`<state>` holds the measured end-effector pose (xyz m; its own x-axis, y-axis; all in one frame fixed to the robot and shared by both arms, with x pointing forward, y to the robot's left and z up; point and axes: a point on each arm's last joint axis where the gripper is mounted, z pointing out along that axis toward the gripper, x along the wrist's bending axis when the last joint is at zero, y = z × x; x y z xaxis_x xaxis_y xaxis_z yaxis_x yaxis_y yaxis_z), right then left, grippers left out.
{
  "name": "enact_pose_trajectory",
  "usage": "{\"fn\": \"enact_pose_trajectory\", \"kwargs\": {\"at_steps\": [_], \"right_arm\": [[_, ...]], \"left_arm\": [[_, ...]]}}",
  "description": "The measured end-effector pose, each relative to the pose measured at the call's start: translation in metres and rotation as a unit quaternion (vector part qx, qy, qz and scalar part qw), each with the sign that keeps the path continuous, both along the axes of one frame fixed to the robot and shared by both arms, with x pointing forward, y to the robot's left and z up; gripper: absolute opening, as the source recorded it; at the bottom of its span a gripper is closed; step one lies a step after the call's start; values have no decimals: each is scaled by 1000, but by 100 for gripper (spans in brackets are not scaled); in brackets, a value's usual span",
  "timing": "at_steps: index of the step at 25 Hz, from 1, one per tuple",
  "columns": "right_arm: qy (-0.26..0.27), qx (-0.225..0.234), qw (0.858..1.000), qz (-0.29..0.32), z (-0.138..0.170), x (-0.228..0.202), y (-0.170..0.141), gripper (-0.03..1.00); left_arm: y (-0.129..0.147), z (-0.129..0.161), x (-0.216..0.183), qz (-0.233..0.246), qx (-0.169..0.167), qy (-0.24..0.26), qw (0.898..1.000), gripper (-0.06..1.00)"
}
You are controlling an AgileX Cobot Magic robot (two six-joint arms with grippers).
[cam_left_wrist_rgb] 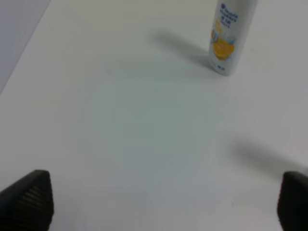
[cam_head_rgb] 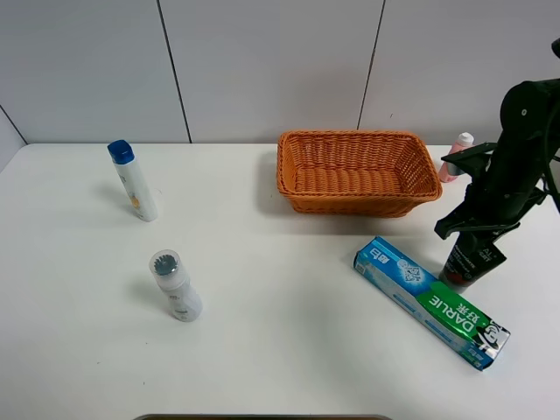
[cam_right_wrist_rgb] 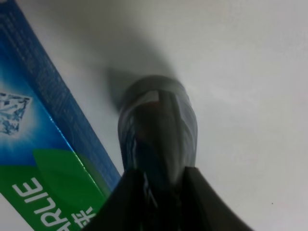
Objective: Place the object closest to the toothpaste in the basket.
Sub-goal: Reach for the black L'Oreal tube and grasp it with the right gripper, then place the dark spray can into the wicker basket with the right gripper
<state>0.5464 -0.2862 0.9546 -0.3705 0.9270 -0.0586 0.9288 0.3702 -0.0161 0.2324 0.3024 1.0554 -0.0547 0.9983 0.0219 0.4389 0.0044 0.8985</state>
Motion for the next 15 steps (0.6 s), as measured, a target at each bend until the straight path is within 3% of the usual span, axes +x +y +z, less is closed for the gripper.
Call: {"fn": "enact_pose_trajectory", "kwargs": {"at_steps": [15], "right_arm": [[11,10,1000,2,6,-5,2,18]], "left_arm": [[0,0,0,0,0,0,1000,94]]}}
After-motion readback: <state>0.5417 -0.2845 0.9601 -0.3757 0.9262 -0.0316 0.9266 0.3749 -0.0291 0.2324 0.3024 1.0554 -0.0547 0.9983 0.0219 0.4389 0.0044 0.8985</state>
